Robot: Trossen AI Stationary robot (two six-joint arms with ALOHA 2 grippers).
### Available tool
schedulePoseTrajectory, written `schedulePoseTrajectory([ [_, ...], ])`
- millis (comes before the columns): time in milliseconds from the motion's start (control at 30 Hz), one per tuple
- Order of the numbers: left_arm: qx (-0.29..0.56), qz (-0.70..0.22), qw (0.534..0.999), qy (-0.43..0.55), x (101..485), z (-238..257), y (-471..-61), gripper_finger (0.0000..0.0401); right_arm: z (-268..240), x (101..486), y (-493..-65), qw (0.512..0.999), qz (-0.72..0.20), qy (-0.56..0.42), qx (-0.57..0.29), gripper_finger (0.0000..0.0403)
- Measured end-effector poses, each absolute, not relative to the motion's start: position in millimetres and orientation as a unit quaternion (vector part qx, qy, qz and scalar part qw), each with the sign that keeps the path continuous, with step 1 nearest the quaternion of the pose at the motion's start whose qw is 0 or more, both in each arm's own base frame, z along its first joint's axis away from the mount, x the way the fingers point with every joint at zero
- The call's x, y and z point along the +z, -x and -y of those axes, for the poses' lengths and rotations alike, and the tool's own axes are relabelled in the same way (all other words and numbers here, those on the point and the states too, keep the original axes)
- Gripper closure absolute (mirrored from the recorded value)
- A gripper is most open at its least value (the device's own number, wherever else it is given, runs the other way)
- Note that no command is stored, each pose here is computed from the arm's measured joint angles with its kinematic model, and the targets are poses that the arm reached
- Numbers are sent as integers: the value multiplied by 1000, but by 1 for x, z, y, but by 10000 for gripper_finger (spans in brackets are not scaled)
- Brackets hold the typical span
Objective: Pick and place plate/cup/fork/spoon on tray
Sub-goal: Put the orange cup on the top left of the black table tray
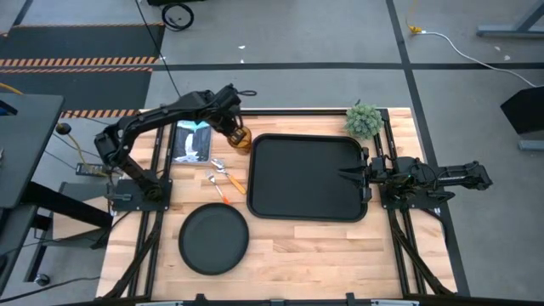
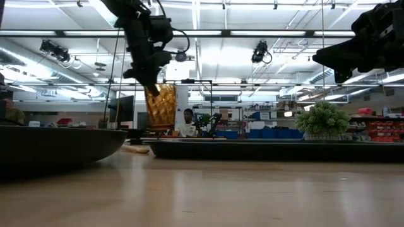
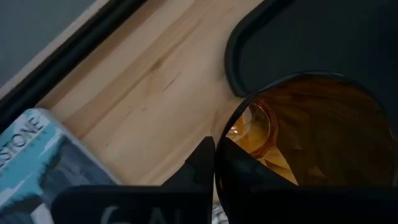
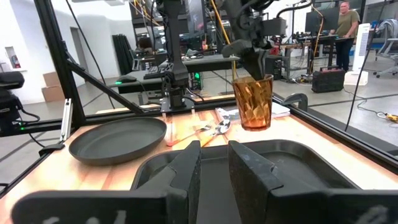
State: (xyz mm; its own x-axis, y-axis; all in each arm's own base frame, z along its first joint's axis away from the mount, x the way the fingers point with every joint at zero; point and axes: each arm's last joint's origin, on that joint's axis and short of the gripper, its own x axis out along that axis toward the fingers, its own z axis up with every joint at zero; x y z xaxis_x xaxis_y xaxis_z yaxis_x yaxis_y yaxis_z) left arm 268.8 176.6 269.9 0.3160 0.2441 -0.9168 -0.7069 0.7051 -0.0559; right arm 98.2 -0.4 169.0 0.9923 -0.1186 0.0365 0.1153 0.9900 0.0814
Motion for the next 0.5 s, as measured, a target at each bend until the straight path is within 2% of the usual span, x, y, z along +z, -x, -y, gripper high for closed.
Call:
schedulePoseTrajectory([
  [500, 247, -525, 793, 187, 259, -186, -371, 386, 0, 169, -98, 997, 21, -40, -59, 315],
])
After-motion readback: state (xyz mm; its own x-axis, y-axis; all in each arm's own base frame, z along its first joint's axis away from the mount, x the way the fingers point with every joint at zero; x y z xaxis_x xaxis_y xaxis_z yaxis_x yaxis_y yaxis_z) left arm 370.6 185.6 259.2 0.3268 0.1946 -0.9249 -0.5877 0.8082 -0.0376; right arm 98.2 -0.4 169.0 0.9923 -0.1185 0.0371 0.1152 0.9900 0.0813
